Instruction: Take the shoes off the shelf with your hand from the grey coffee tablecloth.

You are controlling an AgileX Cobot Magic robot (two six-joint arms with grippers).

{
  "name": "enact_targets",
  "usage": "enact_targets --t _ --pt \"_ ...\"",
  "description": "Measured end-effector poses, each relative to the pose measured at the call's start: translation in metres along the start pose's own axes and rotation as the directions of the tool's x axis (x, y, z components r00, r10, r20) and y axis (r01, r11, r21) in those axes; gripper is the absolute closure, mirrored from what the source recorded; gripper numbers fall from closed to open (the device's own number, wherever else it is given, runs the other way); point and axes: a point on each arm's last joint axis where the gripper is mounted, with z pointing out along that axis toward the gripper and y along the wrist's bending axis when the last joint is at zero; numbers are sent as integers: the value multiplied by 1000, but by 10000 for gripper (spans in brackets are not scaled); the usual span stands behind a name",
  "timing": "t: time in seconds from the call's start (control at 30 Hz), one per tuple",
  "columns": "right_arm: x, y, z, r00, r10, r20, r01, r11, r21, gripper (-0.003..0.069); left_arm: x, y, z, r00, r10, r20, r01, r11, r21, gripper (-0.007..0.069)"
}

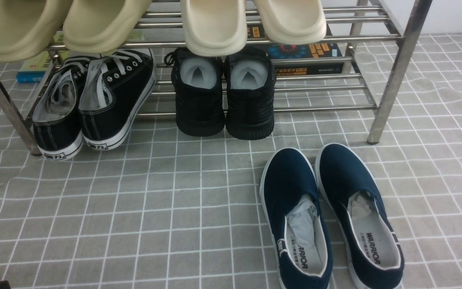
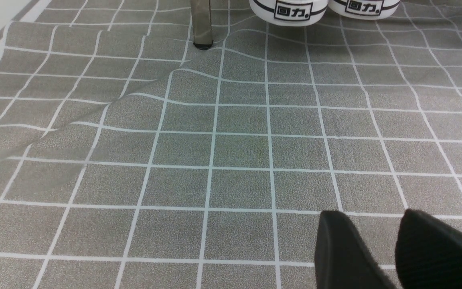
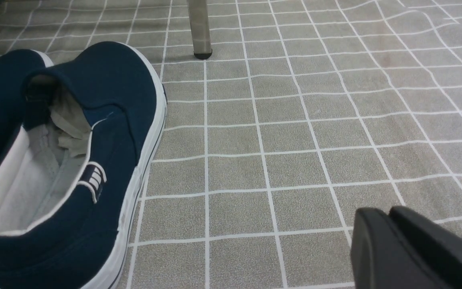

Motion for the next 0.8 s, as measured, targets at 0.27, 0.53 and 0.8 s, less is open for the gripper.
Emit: enact_targets --t 0.27,0.53,0.8 --pt "0 0 0 1000 0 0 0 1000 0 585 0 0 0 1000 0 0 0 1000 0 385" --pt "0 0 0 1000 1 0 -1 1000 0 573 0 0 0 1000 0 0 0 1000 0 385" --pt "0 0 0 1000 3 0 -3 1000 0 563 0 0 0 1000 0 0 0 1000 0 385"
